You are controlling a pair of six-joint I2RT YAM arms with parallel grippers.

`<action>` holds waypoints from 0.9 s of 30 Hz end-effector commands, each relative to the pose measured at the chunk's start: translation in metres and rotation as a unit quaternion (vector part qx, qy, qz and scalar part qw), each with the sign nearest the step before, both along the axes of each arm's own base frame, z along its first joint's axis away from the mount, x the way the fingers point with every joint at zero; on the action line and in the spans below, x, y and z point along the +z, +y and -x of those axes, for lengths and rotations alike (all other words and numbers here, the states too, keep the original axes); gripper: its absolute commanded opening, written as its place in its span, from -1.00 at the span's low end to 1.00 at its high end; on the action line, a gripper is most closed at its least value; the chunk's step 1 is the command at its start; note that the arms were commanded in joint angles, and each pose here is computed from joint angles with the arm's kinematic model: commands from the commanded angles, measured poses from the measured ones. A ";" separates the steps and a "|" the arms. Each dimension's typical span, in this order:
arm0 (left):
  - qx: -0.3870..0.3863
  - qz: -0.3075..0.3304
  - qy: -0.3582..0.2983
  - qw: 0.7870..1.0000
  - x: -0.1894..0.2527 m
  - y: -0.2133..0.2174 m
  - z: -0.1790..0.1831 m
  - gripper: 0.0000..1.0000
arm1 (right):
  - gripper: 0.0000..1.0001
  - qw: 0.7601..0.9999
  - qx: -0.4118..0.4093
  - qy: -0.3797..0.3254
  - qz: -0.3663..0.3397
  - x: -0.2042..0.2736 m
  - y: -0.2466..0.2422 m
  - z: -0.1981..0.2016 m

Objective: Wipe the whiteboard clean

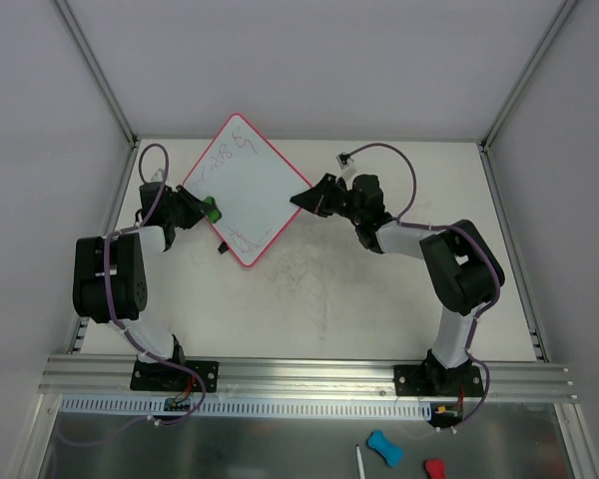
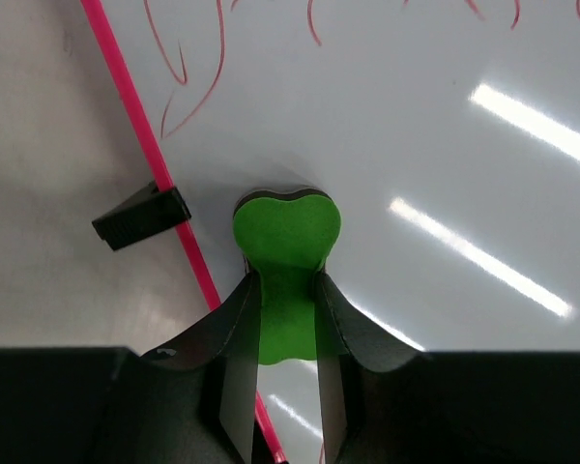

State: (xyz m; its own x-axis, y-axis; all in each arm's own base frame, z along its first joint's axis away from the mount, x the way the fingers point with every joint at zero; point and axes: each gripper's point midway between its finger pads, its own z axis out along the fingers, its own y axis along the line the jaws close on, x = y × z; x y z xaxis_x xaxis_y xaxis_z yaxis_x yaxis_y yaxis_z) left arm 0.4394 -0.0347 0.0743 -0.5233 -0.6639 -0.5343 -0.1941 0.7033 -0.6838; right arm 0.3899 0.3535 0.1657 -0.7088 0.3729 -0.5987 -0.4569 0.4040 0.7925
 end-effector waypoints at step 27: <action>-0.102 0.034 0.037 0.994 -0.022 -0.056 0.044 -1.00 | -1.00 0.999 0.013 -0.045 0.005 0.015 0.007 0.003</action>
State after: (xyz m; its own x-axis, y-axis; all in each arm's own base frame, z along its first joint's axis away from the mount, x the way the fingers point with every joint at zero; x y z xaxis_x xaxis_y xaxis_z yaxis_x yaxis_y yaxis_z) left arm 0.4112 -0.0672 0.0713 -0.6177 -0.6224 -0.4807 -0.1287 0.6830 -0.7190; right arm 0.3921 0.3524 0.1656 -0.7028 0.3808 -0.6009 -0.4533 0.4112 0.7908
